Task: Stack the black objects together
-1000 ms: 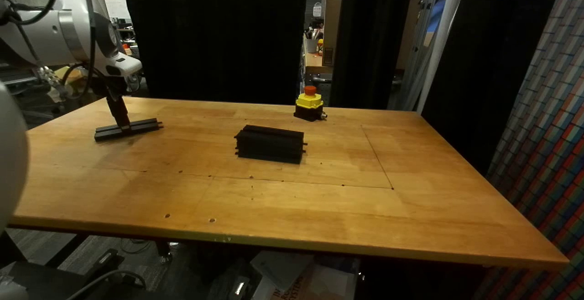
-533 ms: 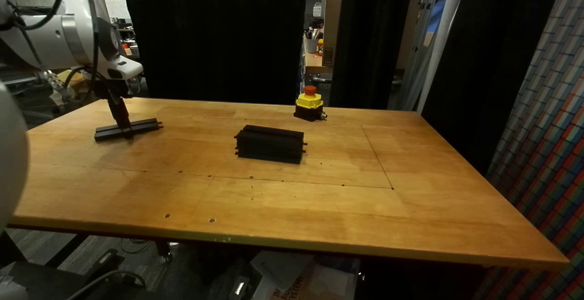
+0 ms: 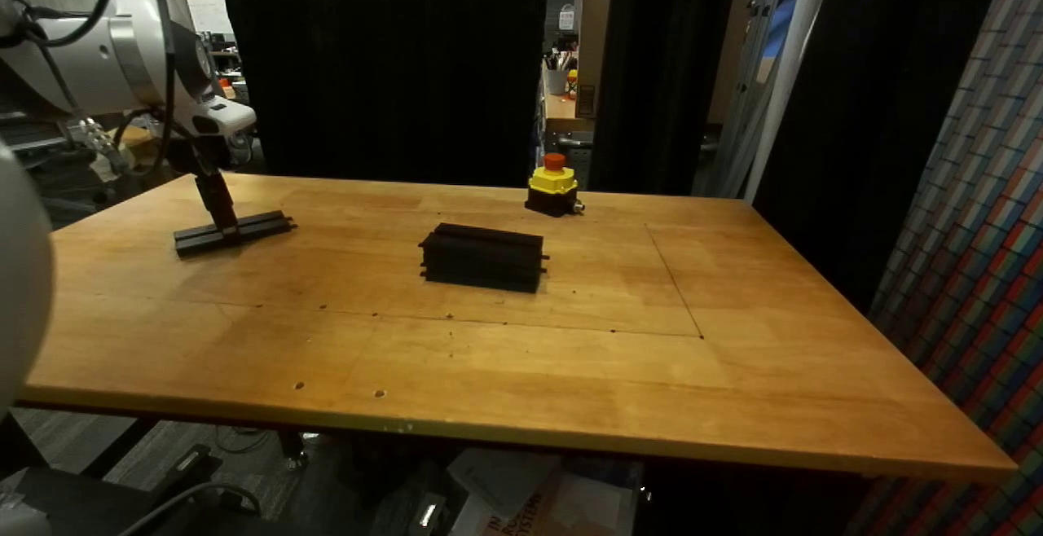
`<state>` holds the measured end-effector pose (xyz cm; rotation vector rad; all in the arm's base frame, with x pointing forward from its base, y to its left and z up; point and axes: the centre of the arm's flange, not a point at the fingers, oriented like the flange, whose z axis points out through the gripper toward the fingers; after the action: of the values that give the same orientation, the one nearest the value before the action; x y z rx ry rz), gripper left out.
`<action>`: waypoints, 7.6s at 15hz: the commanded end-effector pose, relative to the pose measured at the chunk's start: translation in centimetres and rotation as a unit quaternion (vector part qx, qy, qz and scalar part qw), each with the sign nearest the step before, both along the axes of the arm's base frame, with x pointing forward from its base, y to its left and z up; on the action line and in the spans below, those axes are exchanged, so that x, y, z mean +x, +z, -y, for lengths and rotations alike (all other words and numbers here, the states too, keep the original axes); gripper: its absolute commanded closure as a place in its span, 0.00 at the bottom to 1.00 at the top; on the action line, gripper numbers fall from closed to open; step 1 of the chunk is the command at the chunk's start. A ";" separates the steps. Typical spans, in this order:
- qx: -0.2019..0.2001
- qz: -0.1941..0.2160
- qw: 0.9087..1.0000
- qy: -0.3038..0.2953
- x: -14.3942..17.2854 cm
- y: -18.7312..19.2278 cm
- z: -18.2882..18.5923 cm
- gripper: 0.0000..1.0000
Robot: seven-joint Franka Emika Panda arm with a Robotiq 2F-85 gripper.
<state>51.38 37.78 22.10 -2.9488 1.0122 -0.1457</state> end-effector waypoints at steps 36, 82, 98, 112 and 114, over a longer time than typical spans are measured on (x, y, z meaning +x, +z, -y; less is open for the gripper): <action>0.001 0.075 0.949 -0.306 3.4 9.3 36.6 0.55; 0.016 0.038 0.918 -0.395 0.0 5.6 40.5 0.55; 0.008 0.024 0.913 -0.408 0.3 5.4 40.9 0.55; 0.031 0.014 0.958 -0.284 -0.7 7.5 38.8 0.00; 0.035 0.008 0.973 -0.229 -1.5 9.4 37.7 0.00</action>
<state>51.22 -0.88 27.67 -2.4927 1.8397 -0.1636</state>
